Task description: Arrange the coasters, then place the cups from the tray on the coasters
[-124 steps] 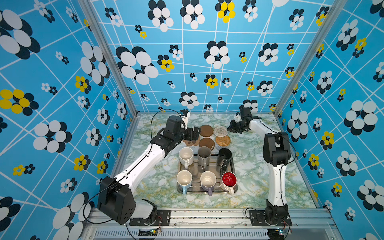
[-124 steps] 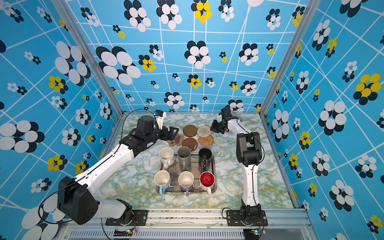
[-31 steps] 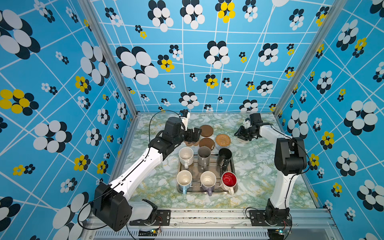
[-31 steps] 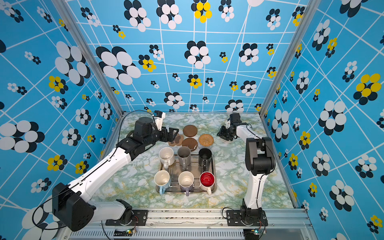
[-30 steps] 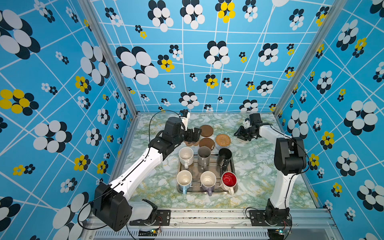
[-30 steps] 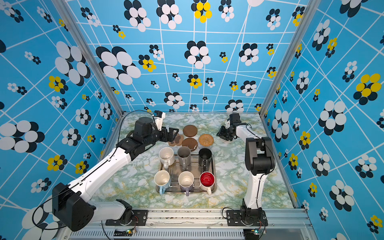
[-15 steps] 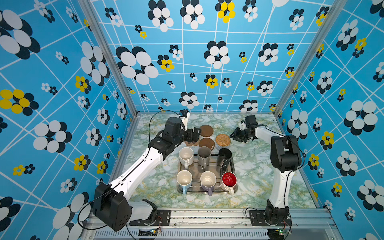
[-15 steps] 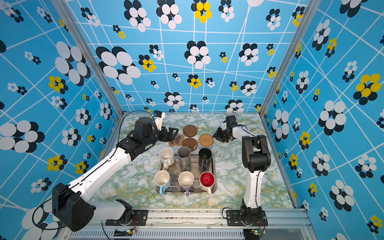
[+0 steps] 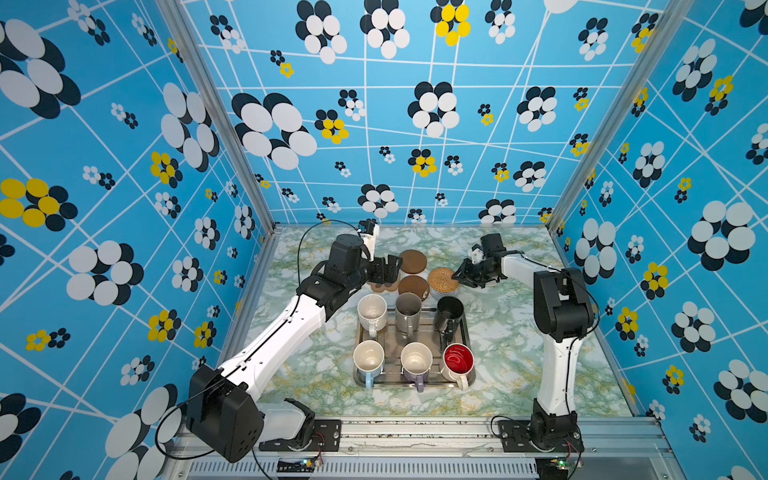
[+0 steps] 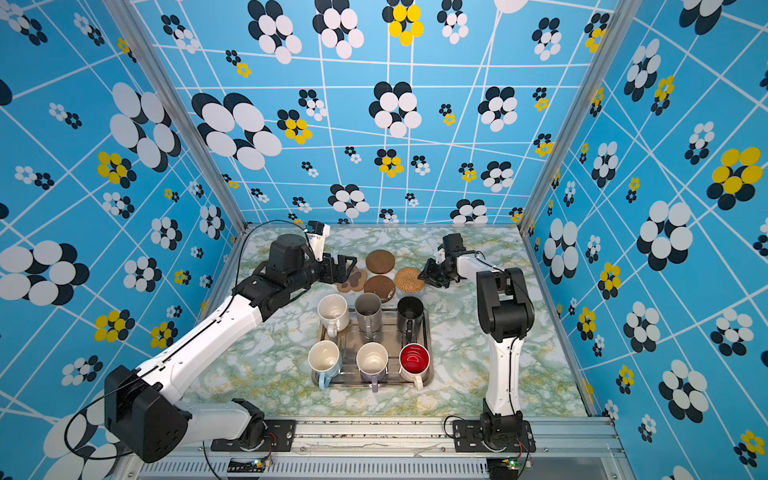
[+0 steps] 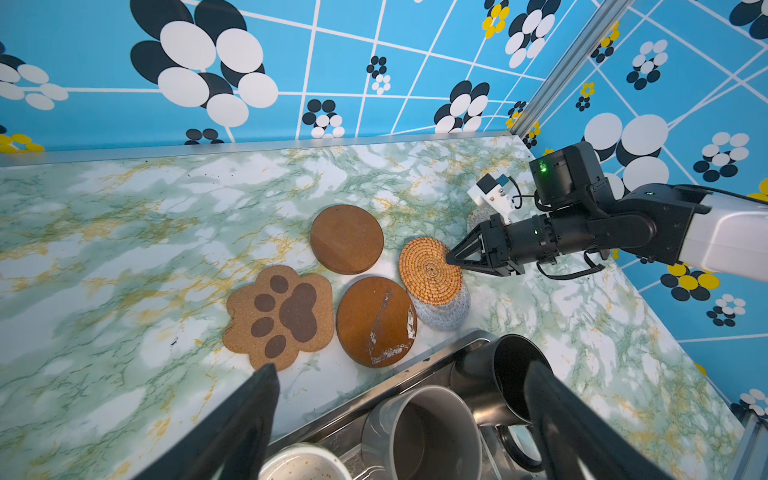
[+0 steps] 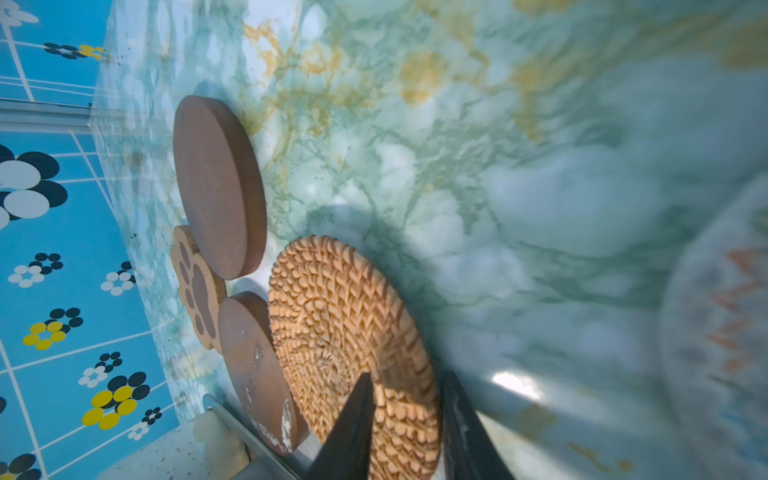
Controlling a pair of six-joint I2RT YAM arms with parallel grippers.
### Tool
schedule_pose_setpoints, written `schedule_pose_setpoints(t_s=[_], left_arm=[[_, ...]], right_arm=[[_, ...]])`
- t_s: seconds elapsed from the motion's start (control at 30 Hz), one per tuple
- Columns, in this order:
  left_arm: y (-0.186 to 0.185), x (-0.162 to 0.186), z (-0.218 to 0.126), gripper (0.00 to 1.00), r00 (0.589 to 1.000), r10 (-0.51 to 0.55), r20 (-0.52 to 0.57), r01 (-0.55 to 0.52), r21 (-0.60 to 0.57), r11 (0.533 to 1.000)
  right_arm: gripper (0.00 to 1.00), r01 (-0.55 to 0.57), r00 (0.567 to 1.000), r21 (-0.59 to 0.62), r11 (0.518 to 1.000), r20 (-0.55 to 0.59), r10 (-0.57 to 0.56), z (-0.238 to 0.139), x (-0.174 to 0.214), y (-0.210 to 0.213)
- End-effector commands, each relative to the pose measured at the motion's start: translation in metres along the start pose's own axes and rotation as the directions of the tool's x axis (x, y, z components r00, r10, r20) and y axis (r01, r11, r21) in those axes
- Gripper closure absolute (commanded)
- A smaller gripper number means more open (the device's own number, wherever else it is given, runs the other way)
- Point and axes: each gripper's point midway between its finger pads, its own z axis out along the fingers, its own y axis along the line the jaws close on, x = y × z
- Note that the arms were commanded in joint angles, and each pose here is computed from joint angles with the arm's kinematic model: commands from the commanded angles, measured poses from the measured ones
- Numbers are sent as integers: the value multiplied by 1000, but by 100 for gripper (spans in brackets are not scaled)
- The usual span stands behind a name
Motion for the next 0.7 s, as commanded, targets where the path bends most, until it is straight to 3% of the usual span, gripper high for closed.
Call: schedule_pose_setpoints(t_s=[0.0,0.5,0.67], left_arm=[[-3,-4,-2,6,1000,-3,13,3,2,1000],[-2,-3,-3,6,1000,3,10,-2,-7,1000],[-1,-2,-4,6,1000,2,10,-2,-9,1000]], right_arm=[[72,-23,999,2,1000,-29,23,9,4,-5],[100,-5,1000,14,1000,-7,5,5,-9,0],[100,9,1000,29,1000,-6,-8,2,-11,1]])
